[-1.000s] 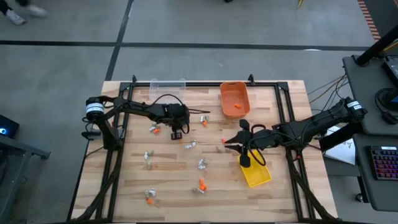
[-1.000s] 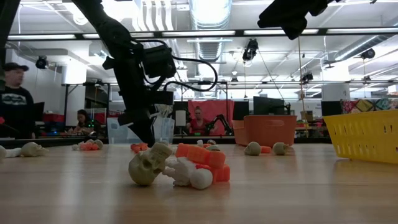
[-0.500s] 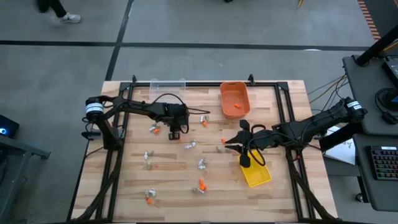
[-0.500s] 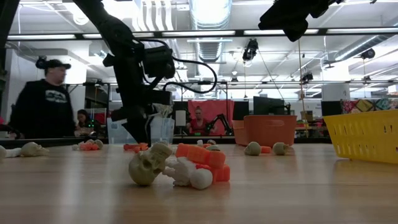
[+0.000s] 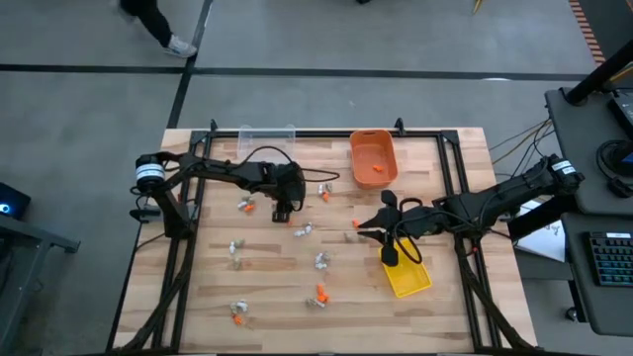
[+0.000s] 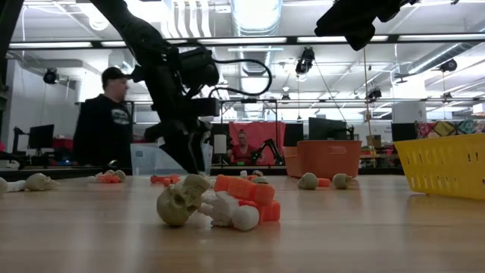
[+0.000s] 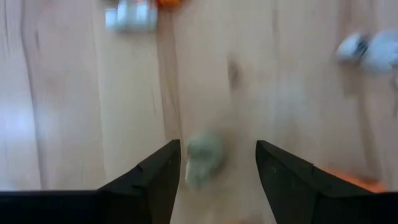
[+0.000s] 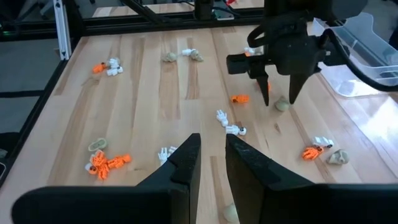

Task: Sort Halloween decoration
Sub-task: Put the gray skull toy into the yellow bin

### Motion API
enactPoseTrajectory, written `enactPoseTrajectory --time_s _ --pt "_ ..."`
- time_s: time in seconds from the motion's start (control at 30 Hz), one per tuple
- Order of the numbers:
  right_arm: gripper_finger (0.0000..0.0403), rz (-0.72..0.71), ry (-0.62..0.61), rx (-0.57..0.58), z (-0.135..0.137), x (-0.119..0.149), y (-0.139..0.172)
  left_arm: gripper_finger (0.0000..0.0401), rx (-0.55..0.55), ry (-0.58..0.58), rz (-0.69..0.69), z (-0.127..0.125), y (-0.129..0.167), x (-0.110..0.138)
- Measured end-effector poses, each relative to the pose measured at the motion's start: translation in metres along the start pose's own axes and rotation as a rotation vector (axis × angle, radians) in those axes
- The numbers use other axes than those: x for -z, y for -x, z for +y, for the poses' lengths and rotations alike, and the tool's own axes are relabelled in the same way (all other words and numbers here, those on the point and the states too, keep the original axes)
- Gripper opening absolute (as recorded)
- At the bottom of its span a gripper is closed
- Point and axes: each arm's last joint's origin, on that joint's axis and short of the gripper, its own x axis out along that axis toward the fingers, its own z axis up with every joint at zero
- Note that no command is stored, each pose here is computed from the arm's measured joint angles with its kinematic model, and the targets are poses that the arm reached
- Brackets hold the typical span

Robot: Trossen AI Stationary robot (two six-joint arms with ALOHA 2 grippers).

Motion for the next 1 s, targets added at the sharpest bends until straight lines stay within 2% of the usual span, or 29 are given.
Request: enactPoseTrajectory --time_s 0.5,0.87,1.0 --pt "0.0066 0.000 0.009 0.000 0.000 0.000 0.000 0.0153 0.027 0.000 0.049 -0.001 -0.018 0.007" --pt "0.0066 0.000 0.010 0.000 0.000 0.000 0.000 0.0042 0.006 0.030 0.039 0.000 -0.010 0.006" --pt "0.0066 0.000 0.010 0.000 0.000 0.000 0.000 0.0022 -0.017 0.069 0.023 0.002 -0.002 0.002"
